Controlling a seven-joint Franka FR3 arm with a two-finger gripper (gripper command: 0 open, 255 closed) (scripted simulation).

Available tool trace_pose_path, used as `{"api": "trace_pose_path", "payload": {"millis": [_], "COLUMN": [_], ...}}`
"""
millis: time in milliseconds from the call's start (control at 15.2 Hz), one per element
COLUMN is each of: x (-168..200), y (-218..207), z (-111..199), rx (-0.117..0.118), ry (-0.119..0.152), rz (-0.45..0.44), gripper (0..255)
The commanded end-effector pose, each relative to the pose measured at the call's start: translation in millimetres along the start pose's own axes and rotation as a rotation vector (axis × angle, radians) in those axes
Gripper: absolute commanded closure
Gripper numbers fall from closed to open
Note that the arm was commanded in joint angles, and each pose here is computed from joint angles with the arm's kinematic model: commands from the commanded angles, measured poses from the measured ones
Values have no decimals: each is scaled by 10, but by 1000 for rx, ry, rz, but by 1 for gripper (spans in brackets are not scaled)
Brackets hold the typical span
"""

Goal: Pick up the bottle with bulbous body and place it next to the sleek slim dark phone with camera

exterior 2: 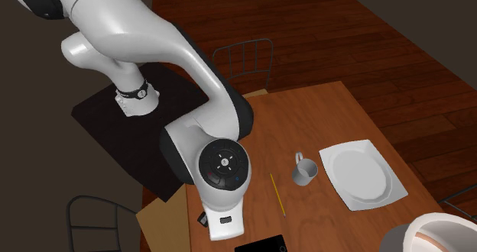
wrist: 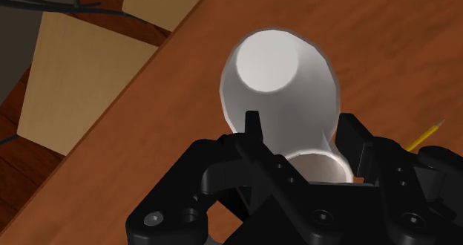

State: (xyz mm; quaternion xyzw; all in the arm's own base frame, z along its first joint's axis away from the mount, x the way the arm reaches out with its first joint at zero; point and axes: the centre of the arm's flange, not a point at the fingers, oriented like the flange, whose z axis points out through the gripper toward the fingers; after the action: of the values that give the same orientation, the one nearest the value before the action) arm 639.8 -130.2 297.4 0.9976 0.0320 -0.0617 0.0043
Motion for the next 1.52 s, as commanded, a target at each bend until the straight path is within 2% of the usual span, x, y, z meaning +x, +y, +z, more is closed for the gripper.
{"api": "trace_pose_path", "payload": {"millis": [0,528,594,924,1188,1452], "x": [14,14,14,14,14,14], "y": [-4,-4,-3,-3,-4,-4], "z": [128,128,128,127,-373,-373], "rx": [0,0,0,0,0,0], "ry": [1,1,1,1,1,1], "rz": [0,0,0,0,0,0], "gripper": [255,255,0,0,0,0]}}
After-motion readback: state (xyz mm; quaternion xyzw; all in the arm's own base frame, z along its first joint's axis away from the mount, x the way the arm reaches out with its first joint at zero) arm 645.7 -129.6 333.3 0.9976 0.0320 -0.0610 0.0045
